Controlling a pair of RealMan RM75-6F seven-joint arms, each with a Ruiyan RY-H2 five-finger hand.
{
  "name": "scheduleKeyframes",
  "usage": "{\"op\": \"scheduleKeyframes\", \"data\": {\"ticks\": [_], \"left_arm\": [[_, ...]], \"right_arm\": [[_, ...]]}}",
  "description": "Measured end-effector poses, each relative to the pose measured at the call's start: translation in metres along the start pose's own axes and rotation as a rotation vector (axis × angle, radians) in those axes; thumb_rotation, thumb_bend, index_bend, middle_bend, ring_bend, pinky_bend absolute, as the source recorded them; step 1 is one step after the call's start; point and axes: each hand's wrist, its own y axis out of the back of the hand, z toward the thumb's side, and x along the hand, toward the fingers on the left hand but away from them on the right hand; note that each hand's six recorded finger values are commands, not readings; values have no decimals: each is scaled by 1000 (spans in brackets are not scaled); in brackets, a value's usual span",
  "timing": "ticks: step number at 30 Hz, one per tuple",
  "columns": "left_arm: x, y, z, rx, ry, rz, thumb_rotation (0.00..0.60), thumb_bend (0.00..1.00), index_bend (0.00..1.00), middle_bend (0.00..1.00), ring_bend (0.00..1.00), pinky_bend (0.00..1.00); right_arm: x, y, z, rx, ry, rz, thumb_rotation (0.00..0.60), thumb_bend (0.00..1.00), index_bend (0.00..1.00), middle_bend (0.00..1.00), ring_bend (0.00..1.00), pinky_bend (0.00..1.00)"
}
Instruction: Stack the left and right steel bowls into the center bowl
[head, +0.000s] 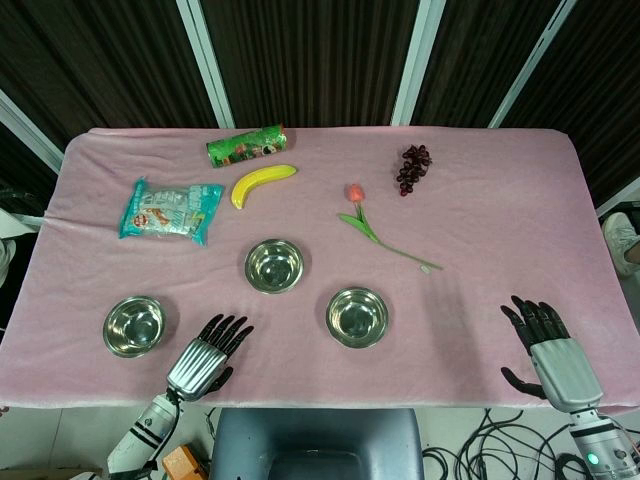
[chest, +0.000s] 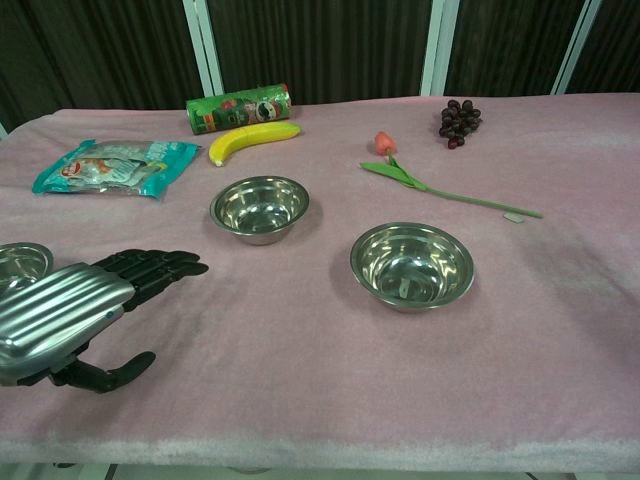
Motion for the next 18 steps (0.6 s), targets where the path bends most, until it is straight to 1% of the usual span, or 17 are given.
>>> {"op": "scheduleKeyframes", "data": {"ticks": [5,7,10,11,13,15,18], "left_arm": [[-1,0,-3,0,14,8,600,420,0,14,0,82],[-3,3,-6,8,28,25,600,421,0,13,0,83],[-9,9,-17,48,70,68,600,421,0,12,0,83],[-13,12,-25,74,97,84,600,421,0,12,0,83],[-23,14,-38,117,149,93,600,420,0,9,0,83],[-35,14,-56,161,220,79,600,419,11,8,0,82],[-55,12,-81,199,332,40,600,417,67,9,0,83]], "right_arm": [[0,0,1,0,2,-2,600,366,0,0,0,0],[-1,-1,2,-2,6,1,600,366,0,0,0,0],[-1,-4,4,5,12,14,600,365,0,0,0,0],[-1,-5,4,5,15,19,600,365,0,0,0,0],[-1,-4,5,5,17,18,600,366,0,0,0,0],[-1,-5,6,4,19,18,600,366,0,0,0,0],[-1,-6,7,11,21,20,600,366,0,0,0,0]]}}
